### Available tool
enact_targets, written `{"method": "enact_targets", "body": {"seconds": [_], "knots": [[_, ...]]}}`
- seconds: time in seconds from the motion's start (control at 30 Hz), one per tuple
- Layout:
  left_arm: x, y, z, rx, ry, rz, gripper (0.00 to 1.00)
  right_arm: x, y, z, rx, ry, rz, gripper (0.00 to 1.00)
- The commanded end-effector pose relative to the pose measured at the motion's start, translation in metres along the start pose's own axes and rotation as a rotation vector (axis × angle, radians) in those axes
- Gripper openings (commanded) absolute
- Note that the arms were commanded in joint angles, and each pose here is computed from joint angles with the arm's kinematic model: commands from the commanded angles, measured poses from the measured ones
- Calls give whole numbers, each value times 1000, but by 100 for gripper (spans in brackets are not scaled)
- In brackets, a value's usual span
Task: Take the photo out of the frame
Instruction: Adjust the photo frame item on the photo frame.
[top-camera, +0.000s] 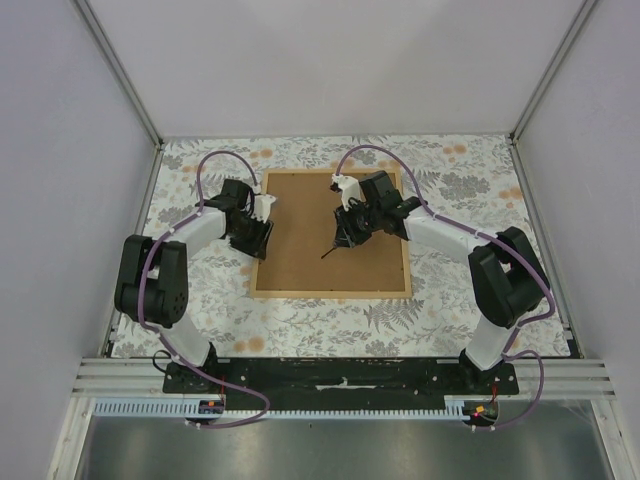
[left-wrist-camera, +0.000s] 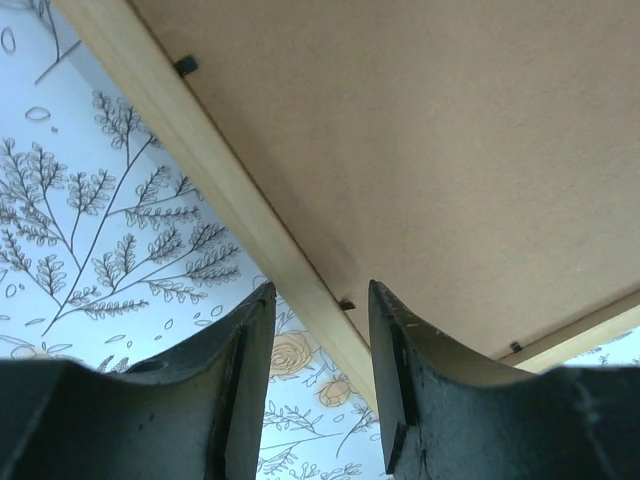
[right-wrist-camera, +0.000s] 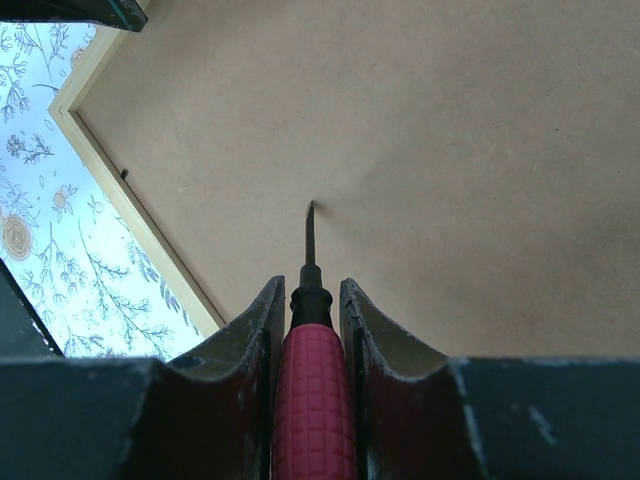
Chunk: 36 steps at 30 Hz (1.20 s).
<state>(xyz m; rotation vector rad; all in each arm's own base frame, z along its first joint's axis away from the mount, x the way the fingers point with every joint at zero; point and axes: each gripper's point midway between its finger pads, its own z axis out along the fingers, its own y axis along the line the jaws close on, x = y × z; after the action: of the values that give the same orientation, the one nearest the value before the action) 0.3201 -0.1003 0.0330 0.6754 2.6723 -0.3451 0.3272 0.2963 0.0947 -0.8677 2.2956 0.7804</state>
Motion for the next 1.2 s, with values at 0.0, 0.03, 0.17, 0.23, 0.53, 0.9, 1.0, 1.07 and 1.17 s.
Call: {"method": "enact_targets", "body": {"seconds": [0.0, 0.03, 0.17, 0.23, 0.53, 0.9, 1.0, 1.07, 1.17], "knots": [[18, 8, -1, -56, 75, -35, 50, 6, -13, 4, 33, 5, -12, 0], [21, 7, -1, -50, 84, -37, 50, 6, -14, 5, 33, 5, -12, 0], [30, 8, 2, -57, 112, -39, 51, 6, -13, 6, 30, 7, -13, 0], [30, 5, 2, -38, 107, -42, 51, 6, -13, 6, 27, 7, -13, 0], [23, -9, 5, 42, 92, -55, 52, 6, -13, 6, 29, 5, -15, 0], [23, 8, 18, -35, 100, -70, 42, 6, -11, 7, 12, 5, -15, 0], [20, 9, 16, -44, 86, -69, 39, 7, -10, 7, 7, 8, -15, 0], [18, 9, 15, -45, 76, -68, 38, 8, -10, 8, 4, 11, -12, 0], [12, 6, 13, -26, 56, -67, 39, 9, -10, 9, 3, 13, -14, 0]]}}
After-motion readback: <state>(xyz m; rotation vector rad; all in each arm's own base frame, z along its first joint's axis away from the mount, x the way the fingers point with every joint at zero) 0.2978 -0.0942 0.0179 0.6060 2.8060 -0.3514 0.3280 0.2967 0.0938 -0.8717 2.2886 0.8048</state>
